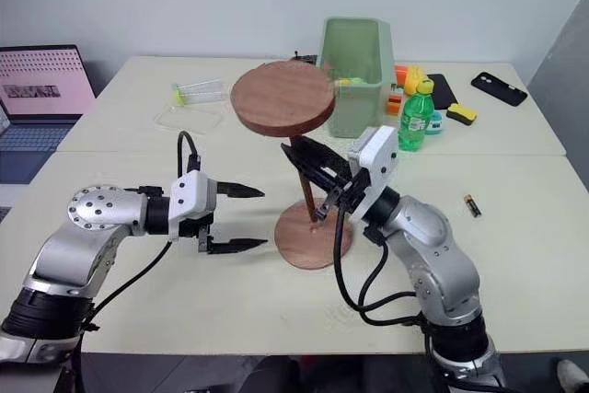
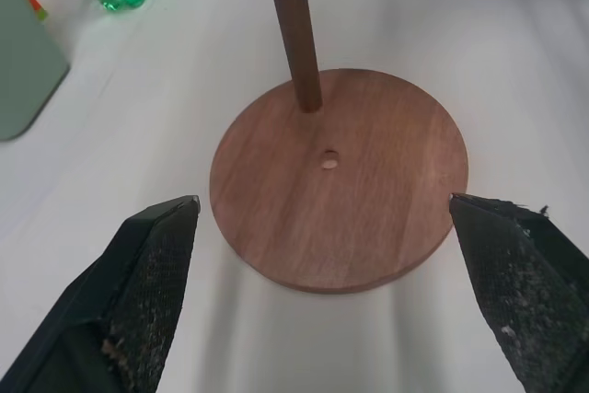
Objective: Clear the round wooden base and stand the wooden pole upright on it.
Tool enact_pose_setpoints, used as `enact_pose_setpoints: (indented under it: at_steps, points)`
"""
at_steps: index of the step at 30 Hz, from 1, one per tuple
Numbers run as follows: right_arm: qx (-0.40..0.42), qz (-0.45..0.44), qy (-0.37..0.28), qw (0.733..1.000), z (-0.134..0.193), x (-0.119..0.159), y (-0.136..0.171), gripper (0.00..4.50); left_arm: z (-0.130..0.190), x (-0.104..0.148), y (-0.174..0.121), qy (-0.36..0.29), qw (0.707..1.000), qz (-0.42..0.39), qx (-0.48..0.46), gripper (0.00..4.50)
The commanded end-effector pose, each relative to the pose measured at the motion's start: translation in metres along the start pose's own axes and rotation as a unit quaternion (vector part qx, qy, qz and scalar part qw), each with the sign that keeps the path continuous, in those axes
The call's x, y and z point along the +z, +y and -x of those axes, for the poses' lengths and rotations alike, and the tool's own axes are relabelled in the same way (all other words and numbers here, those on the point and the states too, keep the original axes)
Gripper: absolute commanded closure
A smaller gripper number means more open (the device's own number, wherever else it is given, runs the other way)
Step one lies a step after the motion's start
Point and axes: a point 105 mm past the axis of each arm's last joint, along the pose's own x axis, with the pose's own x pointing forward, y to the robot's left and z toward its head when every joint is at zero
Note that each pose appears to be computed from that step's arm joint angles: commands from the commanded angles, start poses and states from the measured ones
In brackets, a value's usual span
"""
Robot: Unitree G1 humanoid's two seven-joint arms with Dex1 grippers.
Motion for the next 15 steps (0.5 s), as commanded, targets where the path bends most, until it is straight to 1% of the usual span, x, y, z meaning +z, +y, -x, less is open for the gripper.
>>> enact_pose_setpoints:
  at_steps: [1, 11, 15]
  points:
    - [0.005, 0.013, -0.022, 1.0, 0.0, 0.008, 0.004, 4.29, 0.008, 0.008, 0.003, 0.001, 1.0, -0.026, 0.012, 0.0]
    - [-0.009, 0.01, -0.006, 1.0, 0.004, -0.015, -0.001, 4.29, 0.009, 0.005, 0.0, 0.012, 1.0, -0.029, 0.001, 0.0]
    - [-0.014, 0.006, -0.007, 1.0, 0.005, -0.019, -0.001, 4.29, 0.01, 0.005, 0.0, 0.014, 0.999, -0.032, 0.0, 0.0]
